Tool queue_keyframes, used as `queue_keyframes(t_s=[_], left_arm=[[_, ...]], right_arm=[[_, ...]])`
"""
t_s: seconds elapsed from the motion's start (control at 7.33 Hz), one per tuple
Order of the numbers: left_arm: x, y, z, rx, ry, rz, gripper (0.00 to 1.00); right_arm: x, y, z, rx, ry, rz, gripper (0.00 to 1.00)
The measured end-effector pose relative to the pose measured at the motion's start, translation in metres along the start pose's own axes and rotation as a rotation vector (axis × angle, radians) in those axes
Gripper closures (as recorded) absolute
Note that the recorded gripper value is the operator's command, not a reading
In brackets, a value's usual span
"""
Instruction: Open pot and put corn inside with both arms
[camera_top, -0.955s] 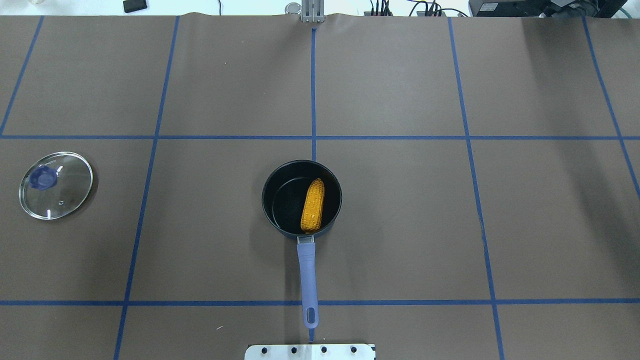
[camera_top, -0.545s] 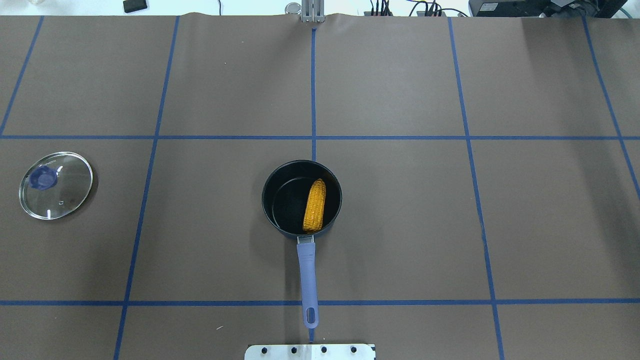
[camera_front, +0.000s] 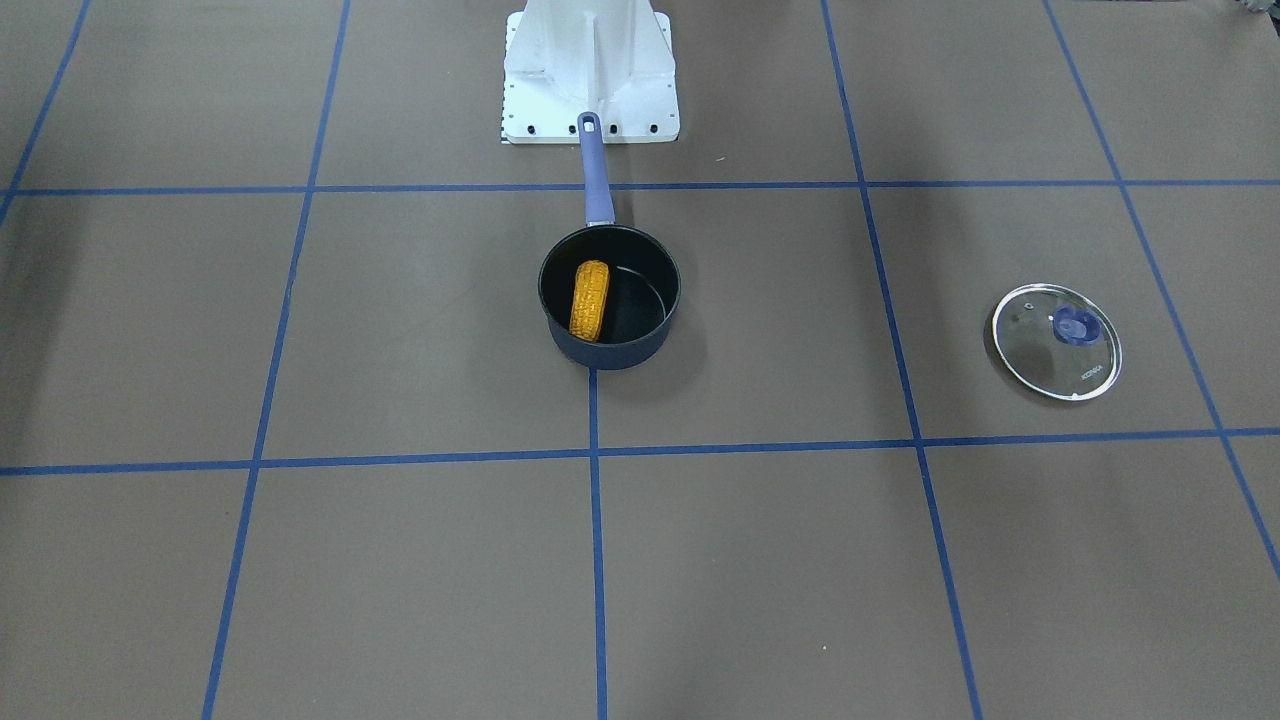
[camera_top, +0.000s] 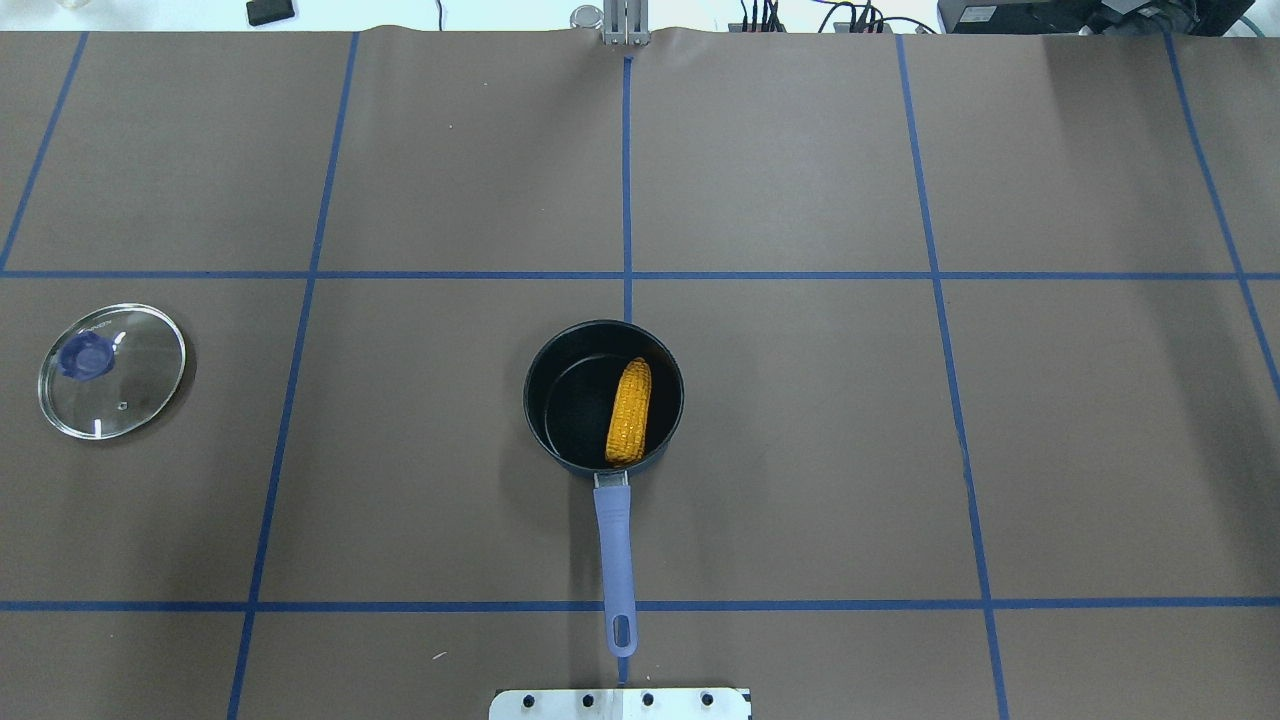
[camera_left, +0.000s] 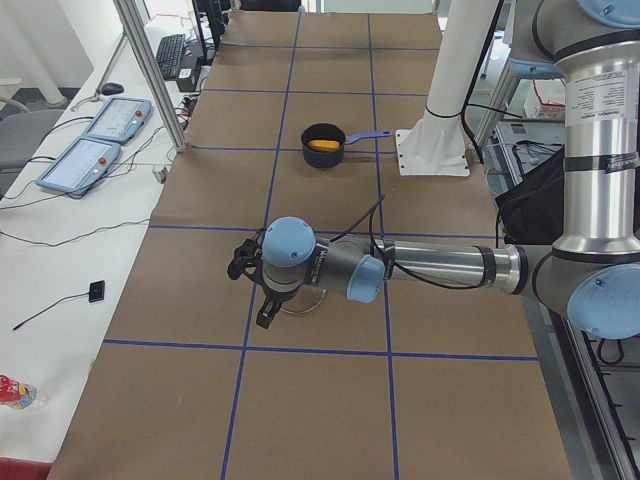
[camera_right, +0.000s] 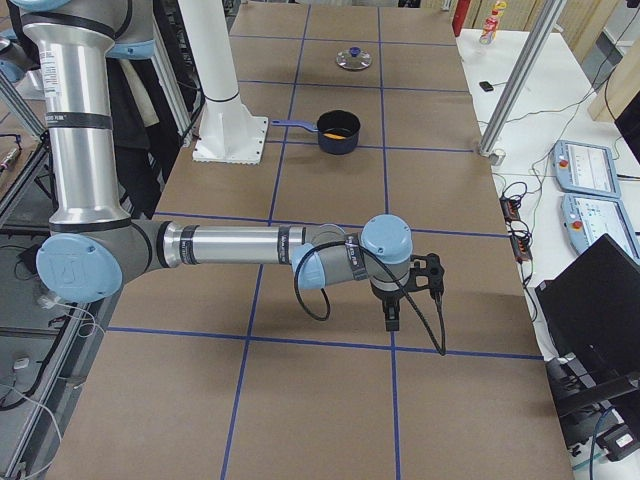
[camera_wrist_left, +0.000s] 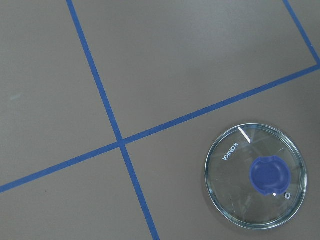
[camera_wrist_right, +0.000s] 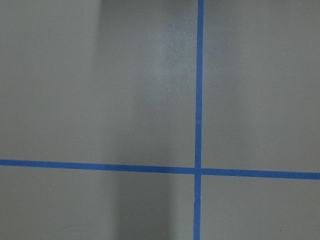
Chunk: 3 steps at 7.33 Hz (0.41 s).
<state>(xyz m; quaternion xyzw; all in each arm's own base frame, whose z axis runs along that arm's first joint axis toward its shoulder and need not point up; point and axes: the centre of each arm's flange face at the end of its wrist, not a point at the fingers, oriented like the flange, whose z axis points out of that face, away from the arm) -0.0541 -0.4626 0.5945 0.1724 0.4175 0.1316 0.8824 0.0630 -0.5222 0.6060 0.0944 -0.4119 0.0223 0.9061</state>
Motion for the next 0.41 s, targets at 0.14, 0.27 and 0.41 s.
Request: queue_keyframes(t_s=[0.14,0.27,0.41], left_arm=[[0.0001,0.0,-0.0002,0.0,0.0,0.0,0.02],[0.0003,-0.0002,-0.0002,0.0,-0.001,-0.001,0.02],[0.0008,-0.0006,-0.0003,0.001,0.0,-0.001,0.02]], right_arm=[[0.0001,0.0018,-0.0001,-0.001,-0.001,0.001,0.0],[0.001,0.004,0.0004,-0.003,-0.001,0.006,0.0],[0.0019,0.0058,0.001,-0.005,-0.002,0.011,0.0]])
